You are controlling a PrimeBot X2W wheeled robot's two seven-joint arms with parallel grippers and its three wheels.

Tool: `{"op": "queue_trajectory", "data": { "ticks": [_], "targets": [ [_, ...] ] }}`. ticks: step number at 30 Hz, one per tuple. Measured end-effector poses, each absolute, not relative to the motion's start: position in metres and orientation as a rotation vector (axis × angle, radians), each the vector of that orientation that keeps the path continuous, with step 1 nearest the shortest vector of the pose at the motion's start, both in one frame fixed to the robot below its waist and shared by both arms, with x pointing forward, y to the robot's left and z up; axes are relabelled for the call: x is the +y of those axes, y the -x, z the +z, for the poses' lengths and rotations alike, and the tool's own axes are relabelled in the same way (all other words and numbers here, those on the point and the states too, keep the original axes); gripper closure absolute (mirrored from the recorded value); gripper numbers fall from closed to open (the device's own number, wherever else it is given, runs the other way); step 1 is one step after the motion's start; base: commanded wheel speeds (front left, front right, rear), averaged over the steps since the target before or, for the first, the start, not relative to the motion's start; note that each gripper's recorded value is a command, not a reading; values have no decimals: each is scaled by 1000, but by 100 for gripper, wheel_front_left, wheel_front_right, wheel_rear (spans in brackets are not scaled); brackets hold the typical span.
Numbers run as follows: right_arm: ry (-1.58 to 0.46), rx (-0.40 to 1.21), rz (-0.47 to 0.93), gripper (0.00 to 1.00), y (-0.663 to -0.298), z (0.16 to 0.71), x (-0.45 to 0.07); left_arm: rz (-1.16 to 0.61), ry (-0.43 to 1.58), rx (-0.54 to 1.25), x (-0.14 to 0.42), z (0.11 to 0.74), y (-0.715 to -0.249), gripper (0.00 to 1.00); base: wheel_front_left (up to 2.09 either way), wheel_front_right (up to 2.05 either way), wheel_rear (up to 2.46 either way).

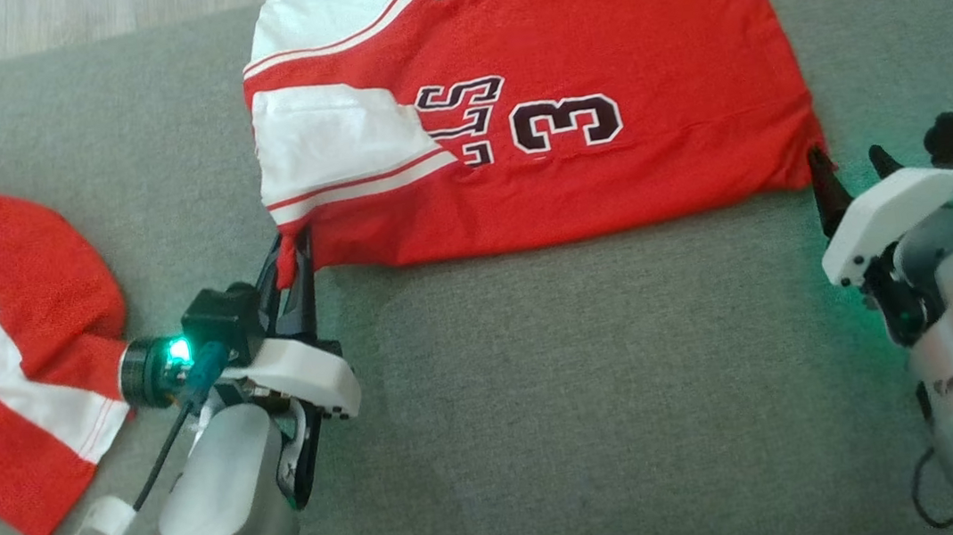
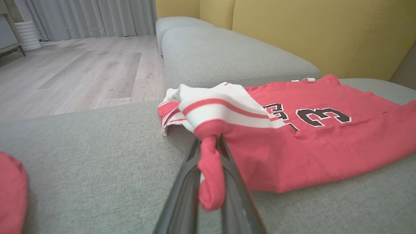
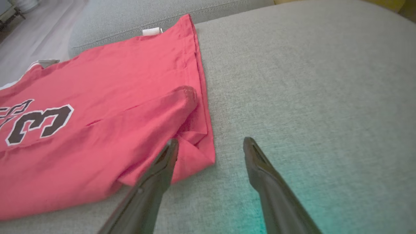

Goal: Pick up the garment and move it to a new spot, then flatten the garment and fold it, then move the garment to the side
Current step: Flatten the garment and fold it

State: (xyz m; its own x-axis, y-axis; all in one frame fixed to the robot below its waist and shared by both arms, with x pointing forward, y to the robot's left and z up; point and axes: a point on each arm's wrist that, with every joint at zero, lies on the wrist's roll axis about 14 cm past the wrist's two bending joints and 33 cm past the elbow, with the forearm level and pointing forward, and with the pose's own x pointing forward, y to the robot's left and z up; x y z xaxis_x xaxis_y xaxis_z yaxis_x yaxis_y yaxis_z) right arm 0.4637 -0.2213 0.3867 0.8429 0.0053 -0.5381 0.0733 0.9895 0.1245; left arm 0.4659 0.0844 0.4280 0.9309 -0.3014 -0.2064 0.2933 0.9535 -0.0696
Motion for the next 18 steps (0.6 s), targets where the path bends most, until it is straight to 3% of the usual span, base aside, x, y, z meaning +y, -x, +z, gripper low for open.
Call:
{"op": "queue_trajectory", "data": {
  "ticks": [11,13,18],
  "targets": [
    [-189,647,-17,0,-483,364,-201,-301,33,254,88,412,-463,100,0,0,0],
    [-164,649,-2,100,-485,365,-199,-300,32,255,89,411,-463,100,0,0,0],
    [-110,634,2,100,-484,370,-208,-297,22,247,90,415,-463,100,0,0,0]
  ]
}}
